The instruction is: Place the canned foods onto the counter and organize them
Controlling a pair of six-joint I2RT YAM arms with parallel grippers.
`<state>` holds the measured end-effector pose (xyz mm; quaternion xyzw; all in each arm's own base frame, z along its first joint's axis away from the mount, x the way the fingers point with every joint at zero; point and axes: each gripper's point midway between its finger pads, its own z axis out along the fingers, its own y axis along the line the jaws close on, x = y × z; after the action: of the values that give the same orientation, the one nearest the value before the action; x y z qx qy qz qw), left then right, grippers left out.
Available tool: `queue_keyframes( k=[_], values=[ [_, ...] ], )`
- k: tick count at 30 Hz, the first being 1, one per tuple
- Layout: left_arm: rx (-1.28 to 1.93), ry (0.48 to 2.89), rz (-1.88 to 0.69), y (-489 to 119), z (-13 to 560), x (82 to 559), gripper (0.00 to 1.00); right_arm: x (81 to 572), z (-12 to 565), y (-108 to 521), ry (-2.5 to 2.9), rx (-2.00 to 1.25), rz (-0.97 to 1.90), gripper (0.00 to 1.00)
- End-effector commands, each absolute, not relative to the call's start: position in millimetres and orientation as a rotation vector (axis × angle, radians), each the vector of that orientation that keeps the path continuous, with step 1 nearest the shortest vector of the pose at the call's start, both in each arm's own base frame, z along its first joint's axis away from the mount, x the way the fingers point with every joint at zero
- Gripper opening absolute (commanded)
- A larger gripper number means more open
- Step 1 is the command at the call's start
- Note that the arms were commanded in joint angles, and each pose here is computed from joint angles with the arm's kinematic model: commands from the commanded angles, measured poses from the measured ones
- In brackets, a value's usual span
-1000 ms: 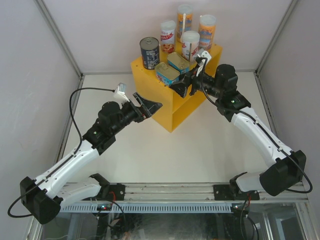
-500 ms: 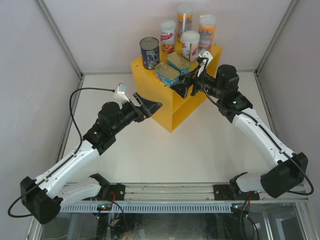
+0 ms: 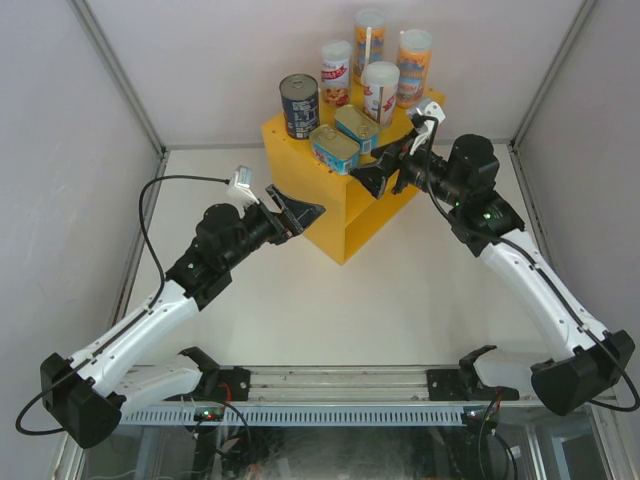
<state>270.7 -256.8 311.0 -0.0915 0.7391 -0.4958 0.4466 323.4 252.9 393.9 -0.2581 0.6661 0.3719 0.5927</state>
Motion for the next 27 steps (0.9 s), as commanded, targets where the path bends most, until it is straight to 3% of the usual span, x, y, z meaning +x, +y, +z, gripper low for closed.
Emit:
queue_keyframes(
  k=[1,11,27],
  values=[
    [-0.218,1.781,-1.259,-254,321,268,0.94,305,435,236,1.454,-0.518,0.852,0.72],
    [-0.219,1.794,-1.261,-255,315,267,0.94,335,464,229,1.459,-0.362,0.795,0.73],
    [-0.241,1.801,-1.237,-249,308,268,0.94,385,442,228,1.541,-0.324,0.659,0.74]
  ],
)
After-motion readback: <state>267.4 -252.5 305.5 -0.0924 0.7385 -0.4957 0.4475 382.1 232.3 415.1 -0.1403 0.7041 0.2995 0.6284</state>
